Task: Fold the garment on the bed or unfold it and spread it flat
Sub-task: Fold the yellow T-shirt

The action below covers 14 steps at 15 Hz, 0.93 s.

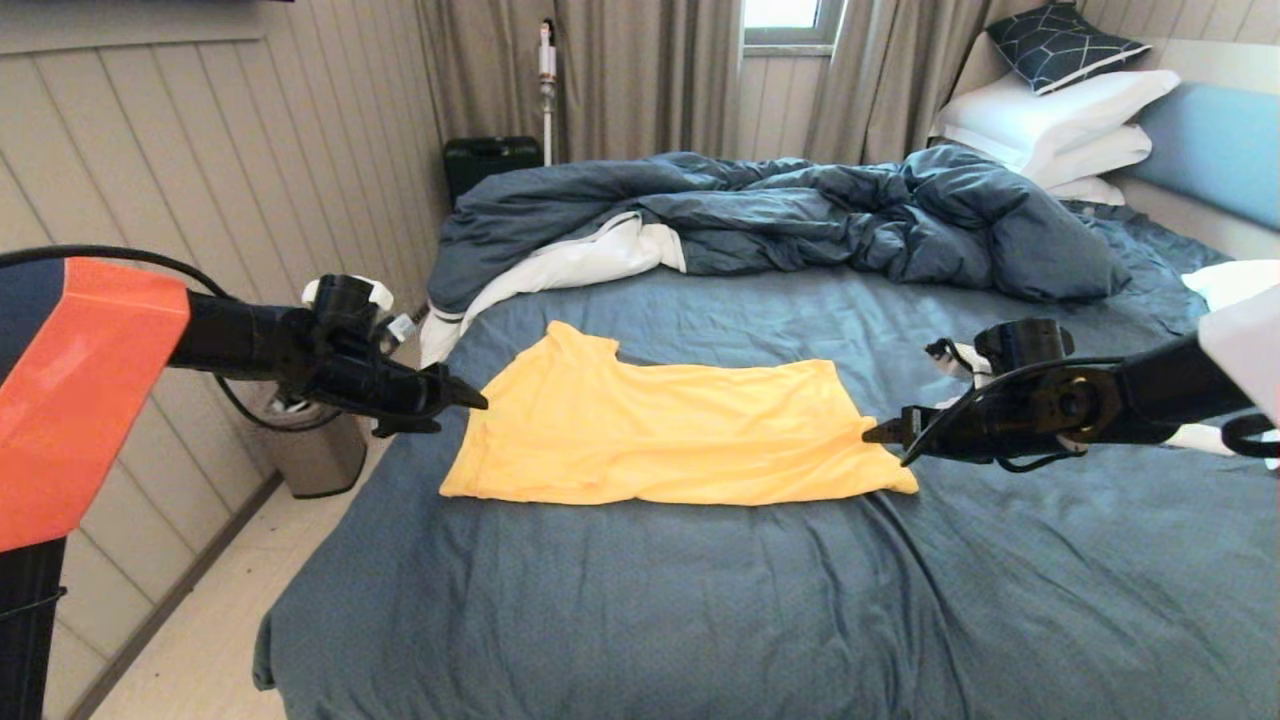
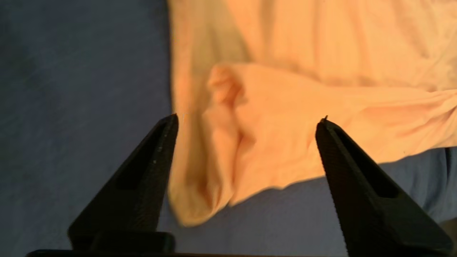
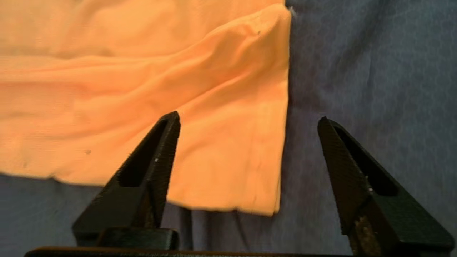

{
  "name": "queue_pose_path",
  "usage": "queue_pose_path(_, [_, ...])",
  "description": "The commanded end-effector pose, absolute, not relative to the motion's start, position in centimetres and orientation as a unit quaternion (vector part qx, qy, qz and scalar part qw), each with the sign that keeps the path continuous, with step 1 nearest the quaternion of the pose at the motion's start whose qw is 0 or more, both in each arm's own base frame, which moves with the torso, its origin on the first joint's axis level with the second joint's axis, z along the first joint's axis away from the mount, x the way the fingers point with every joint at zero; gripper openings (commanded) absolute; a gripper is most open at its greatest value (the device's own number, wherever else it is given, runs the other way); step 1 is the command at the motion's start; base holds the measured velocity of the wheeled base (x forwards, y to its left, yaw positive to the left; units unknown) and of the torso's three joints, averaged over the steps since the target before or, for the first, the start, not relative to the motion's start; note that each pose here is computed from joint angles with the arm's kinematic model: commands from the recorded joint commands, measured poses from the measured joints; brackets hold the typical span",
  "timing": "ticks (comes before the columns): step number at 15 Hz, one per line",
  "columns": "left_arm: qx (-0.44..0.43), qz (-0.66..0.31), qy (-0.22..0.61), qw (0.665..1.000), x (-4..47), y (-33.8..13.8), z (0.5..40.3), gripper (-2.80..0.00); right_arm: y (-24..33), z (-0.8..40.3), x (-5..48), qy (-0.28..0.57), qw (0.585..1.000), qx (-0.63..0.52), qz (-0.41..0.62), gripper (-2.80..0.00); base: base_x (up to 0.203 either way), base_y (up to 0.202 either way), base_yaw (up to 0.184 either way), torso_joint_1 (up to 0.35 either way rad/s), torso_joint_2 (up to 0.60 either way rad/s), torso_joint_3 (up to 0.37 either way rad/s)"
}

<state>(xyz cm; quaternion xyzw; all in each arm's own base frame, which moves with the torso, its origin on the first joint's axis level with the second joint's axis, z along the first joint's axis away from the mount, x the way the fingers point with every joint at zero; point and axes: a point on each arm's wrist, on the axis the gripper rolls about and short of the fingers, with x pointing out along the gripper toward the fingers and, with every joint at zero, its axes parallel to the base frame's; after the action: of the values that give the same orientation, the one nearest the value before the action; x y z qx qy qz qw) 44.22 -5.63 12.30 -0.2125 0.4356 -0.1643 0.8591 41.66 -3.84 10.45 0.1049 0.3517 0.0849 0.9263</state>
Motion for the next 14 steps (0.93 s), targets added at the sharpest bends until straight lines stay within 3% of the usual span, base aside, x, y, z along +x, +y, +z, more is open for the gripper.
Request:
queue_pose_path(1, [-0.217, -0.156, 0.435, 0.86, 43.2, -4.6, 13.0, 0.0, -4.1, 11.3, 40.8, 0.348, 0.928, 0.107, 0.082, 0.0, 0.0, 0.0, 0.0, 0.0, 0.0, 0.0])
queue_pose_path(2, [-0.218, -0.149, 0.443, 0.857, 42.9, -3.9, 12.5, 0.0, -4.8, 11.1, 40.7, 0.351, 0.927, 0.112, 0.073, 0.0, 0.0, 0.0, 0.0, 0.0, 0.0, 0.0])
queue_pose_path(3, [-0.22, -0.143, 0.449, 0.854, 42.6, -3.4, 12.0, -2.8, -5.2, 10.5, 40.5, 0.359, 0.924, 0.116, 0.068, 0.0, 0.0, 0.0, 0.0, 0.0, 0.0, 0.0])
queue_pose_path(4, [-0.222, -0.141, 0.45, 0.853, 42.5, -3.1, 11.9, -2.8, -5.4, 10.3, 40.4, 0.361, 0.923, 0.117, 0.067, -2.8, 0.0, 0.0, 0.0, 0.0, 0.0, 0.0])
queue_pose_path(14, [-0.241, -0.172, 0.474, 0.829, 44.5, -3.4, 8.6, -2.8, -6.0, 9.3, 41.3, 0.398, 0.901, 0.162, 0.054, -2.8, 0.0, 0.0, 0.0, 0.0, 0.0, 0.0])
